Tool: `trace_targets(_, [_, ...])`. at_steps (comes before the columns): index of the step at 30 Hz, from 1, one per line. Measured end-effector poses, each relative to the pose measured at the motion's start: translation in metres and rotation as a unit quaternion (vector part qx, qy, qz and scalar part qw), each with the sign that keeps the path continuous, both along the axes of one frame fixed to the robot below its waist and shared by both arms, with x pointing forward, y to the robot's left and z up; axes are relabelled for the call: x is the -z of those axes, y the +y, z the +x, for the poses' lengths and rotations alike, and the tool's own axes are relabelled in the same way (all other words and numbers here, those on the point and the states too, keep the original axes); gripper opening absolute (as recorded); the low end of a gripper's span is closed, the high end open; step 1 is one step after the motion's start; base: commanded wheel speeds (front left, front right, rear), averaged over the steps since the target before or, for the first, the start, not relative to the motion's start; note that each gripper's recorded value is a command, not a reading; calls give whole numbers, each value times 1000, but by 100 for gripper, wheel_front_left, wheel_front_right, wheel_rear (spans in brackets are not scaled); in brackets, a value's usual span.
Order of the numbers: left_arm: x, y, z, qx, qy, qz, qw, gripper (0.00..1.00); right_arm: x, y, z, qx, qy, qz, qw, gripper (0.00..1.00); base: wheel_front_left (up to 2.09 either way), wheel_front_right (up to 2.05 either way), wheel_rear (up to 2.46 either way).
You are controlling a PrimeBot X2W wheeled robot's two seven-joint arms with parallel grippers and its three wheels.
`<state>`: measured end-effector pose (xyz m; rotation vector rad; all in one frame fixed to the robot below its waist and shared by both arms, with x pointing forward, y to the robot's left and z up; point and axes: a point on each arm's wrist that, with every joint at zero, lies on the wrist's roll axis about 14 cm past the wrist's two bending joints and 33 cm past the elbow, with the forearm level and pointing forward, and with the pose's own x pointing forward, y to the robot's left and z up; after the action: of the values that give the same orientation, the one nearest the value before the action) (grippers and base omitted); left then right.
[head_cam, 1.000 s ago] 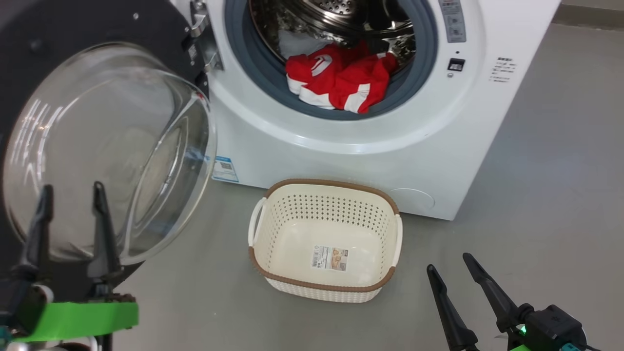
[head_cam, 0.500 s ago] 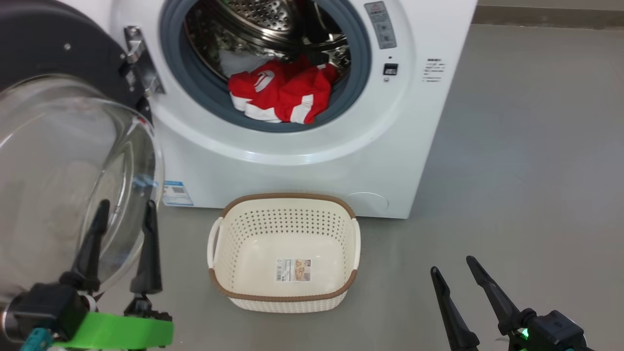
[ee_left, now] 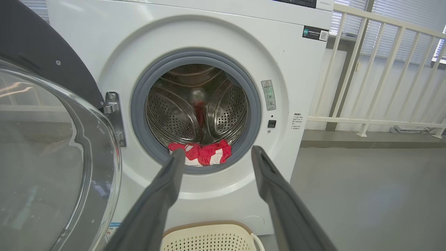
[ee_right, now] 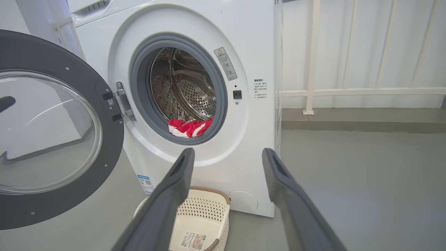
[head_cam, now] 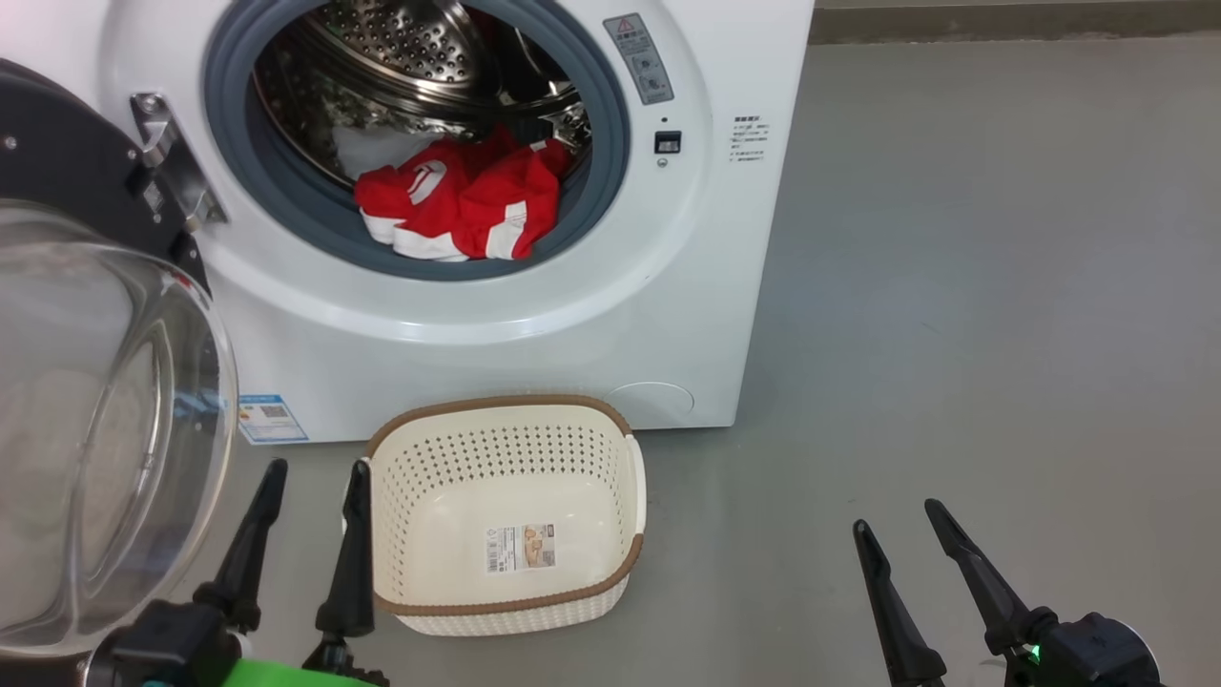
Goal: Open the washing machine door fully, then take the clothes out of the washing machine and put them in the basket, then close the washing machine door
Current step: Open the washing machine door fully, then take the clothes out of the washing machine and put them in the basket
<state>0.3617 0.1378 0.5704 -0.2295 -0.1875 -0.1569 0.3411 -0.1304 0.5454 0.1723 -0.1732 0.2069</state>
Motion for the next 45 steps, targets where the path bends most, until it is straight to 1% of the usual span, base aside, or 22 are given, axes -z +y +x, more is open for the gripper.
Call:
trace_targets(9, [15, -2, -5, -9, 17, 1, 1000, 100, -2, -20, -6, 33, -7, -7, 999, 100, 0, 0, 0])
trace_targets(14, [23, -4, -10, -13, 29, 10, 999, 100, -1, -34, -13, 54, -6, -11, 998, 100, 0, 0, 0])
trace_targets(20, [23, -12, -11, 0, 23, 22, 999, 100, 1, -43, -18, 69, -2, -12, 998, 100, 0, 0, 0])
trace_targets(31, [25, -13, -7, -5, 22, 39, 999, 100, 4, -59, -24, 96, 2, -16, 995, 100, 0, 0, 0])
trace_targets(45, [30, -9, -5, -13, 30, 51, 998, 100, 7, -61, -22, 98, 8, -11, 995, 100, 14, -14, 0])
